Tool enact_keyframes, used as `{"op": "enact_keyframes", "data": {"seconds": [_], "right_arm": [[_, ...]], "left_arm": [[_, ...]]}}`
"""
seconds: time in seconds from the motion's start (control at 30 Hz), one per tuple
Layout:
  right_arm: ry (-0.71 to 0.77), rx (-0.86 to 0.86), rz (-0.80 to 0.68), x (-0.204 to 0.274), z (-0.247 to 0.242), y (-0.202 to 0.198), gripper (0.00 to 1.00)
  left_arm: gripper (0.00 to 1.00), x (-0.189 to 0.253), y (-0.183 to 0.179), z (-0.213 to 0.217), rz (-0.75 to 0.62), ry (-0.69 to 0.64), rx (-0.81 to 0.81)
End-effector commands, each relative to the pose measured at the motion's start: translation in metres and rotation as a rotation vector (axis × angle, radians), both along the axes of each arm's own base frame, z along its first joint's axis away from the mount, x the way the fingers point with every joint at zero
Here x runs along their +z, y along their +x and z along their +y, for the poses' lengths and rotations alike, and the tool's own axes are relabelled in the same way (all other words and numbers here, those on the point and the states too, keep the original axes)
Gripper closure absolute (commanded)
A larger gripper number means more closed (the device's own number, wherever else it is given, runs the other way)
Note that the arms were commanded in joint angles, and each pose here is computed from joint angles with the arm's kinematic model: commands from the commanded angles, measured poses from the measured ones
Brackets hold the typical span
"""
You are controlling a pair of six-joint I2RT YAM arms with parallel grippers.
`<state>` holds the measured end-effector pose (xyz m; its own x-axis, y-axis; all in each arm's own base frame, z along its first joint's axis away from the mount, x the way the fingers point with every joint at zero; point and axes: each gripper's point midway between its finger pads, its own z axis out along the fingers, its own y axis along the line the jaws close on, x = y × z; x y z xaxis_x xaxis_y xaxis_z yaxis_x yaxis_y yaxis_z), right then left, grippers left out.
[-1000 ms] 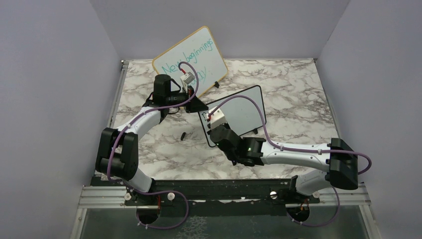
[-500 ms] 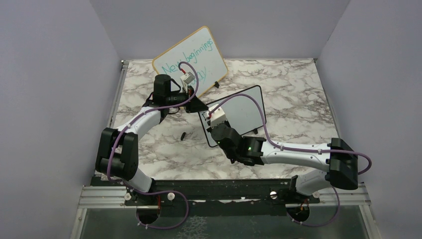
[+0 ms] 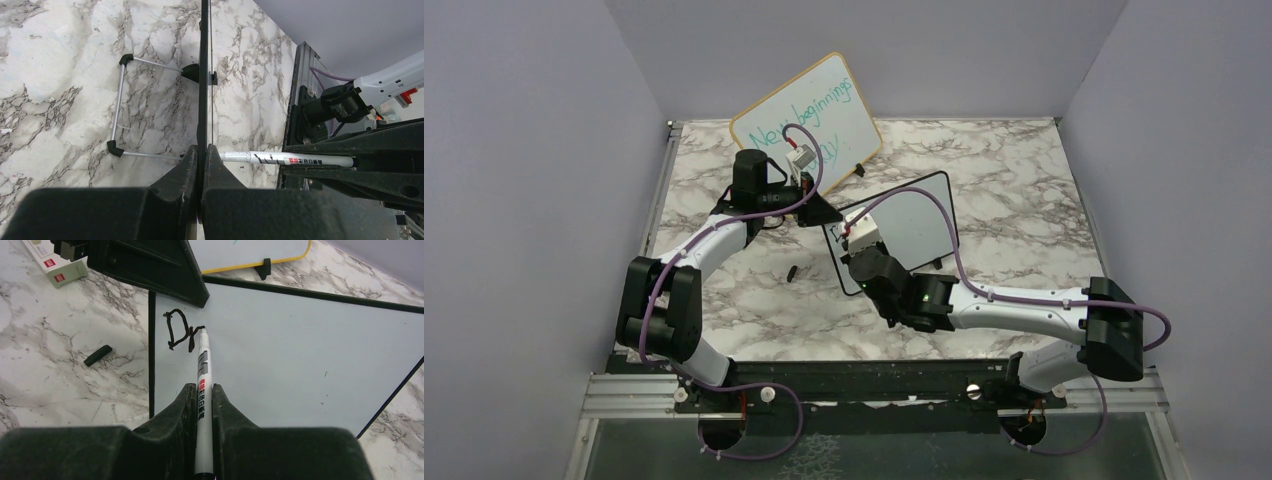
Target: Write a sentence on the whiteboard
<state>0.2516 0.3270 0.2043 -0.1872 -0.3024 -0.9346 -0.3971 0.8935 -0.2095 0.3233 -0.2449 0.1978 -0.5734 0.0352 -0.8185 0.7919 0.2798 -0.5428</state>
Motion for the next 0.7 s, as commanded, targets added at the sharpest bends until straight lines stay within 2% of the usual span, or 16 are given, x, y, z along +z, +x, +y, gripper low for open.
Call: {"op": "enact_keyframes", "data": {"seconds": [0.0,0.4,0.67], "right_arm": [[0.016,-0.034,-0.005,0.003,-0.007,0.004,1.00],[0.096,0.064,-0.013,0.015,-0.008,-0.009,1.00],[0.072,0.069,-0.003,0.008,-0.005,-0.008,1.00]], "left_arm": [[1.00,-0.007,-0.006,-0.001,0.024,0.001,-0.016],[1.00,-0.007,-0.006,0.000,0.021,0.006,-0.010],[1.00,-0.008,-0.005,0.000,0.022,0.006,-0.010]]}}
